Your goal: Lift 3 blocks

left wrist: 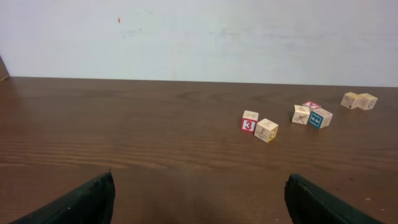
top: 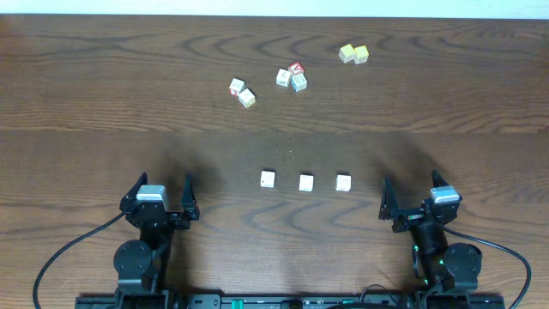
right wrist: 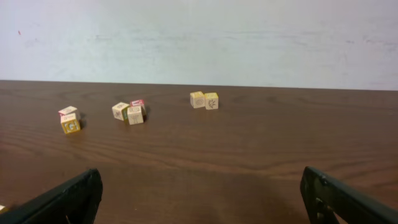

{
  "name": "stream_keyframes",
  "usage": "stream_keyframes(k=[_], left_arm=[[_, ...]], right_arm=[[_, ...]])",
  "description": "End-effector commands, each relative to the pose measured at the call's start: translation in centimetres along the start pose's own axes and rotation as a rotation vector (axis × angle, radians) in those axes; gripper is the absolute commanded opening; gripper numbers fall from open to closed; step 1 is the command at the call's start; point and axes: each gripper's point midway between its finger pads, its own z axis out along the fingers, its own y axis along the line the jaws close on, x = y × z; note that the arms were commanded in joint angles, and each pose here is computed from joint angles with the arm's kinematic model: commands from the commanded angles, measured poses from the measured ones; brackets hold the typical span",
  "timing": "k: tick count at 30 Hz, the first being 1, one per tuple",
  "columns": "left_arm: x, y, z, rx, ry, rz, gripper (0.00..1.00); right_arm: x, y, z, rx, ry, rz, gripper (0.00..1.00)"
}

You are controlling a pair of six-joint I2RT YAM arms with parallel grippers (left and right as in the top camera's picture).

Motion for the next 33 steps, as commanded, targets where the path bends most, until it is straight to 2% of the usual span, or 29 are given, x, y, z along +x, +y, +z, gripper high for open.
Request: stream_keyframes(k=[1, 27, 30, 33], left_arm=[[1.5, 0.0, 0.0, 0.004, 0.048, -0.016, 0.88], [1.5, 0.0, 0.0, 0.003, 0.048, -0.016, 0.88], [1.5, 0.0, 0.0, 0.003, 0.048, -0.016, 0.88], [1.5, 0.0, 0.0, 0.004, 0.048, -0.016, 0.87]], right_arm=[[0.1, 0.2, 0.0, -0.009, 0.0, -0.012, 0.99], [-0.5, -0.2, 0.0, 0.014, -0.024, -0.015, 0.99], [-0.2, 1.5, 0.0, -0.08, -0.007, 0.082, 0.99], [0.0, 4.9, -0.7, -0.284, 0.043, 0.292, 0.99]])
